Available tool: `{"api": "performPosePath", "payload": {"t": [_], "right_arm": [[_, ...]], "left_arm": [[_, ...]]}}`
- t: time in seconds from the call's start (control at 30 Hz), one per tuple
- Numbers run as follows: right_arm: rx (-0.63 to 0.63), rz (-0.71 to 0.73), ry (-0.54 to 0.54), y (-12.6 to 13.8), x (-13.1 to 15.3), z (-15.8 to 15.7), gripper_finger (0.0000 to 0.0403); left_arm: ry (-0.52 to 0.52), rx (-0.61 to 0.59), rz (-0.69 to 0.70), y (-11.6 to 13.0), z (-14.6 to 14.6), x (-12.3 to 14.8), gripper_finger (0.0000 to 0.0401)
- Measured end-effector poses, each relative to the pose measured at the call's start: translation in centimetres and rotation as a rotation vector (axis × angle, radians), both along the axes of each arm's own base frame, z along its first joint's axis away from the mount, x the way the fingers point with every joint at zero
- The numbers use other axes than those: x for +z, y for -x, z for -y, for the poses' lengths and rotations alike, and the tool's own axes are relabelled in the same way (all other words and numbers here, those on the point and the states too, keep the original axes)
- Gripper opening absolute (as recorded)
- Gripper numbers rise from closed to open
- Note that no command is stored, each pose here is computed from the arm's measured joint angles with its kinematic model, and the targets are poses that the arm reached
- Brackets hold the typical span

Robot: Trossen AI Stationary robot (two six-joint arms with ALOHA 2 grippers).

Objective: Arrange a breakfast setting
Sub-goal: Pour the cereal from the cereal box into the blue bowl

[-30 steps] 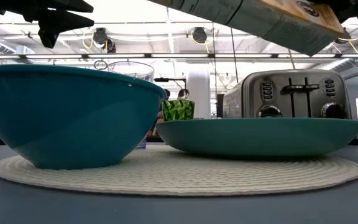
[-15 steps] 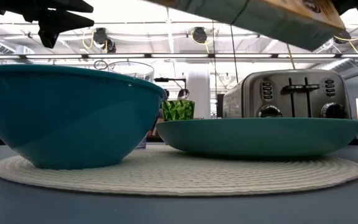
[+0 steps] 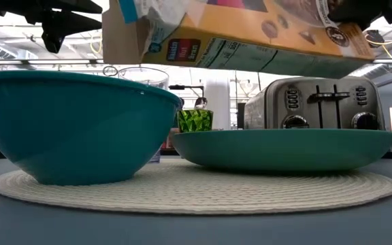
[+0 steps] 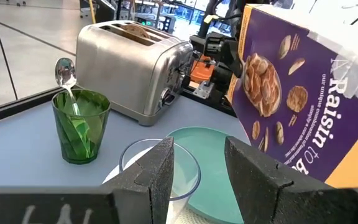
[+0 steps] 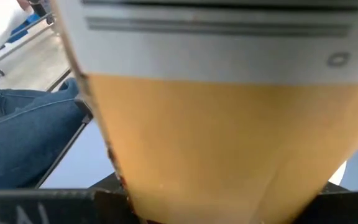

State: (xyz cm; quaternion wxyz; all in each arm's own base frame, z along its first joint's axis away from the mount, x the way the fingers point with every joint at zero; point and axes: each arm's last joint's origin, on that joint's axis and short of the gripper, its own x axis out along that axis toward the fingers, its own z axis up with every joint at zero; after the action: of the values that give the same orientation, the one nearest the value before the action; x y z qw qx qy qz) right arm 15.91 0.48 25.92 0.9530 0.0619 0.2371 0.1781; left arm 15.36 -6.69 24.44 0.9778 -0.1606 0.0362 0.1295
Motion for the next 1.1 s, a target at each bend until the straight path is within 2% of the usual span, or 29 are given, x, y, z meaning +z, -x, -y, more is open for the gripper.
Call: {"api": "performPosePath", "payload": {"t": [0.37,0.9,1.1], "right_arm": [[0.019,0.013,0.036,-0.2,0.0,0.0,0.0175],[0.024,0.063,0.051,-0.2,2.4,0.0,0.0174],[-0.019,-0.027,0.075,-0.4,1.5,0.2,0.0174]], "left_arm": [[0.001,0.000,0.000,0.0,0.0,0.0,0.0149],[-0.005,-0.001,-0.002,0.0,0.0,0.0,0.0149],[-0.008,-0.001,-0.003,0.0,0.0,0.0,0.0149]]}}
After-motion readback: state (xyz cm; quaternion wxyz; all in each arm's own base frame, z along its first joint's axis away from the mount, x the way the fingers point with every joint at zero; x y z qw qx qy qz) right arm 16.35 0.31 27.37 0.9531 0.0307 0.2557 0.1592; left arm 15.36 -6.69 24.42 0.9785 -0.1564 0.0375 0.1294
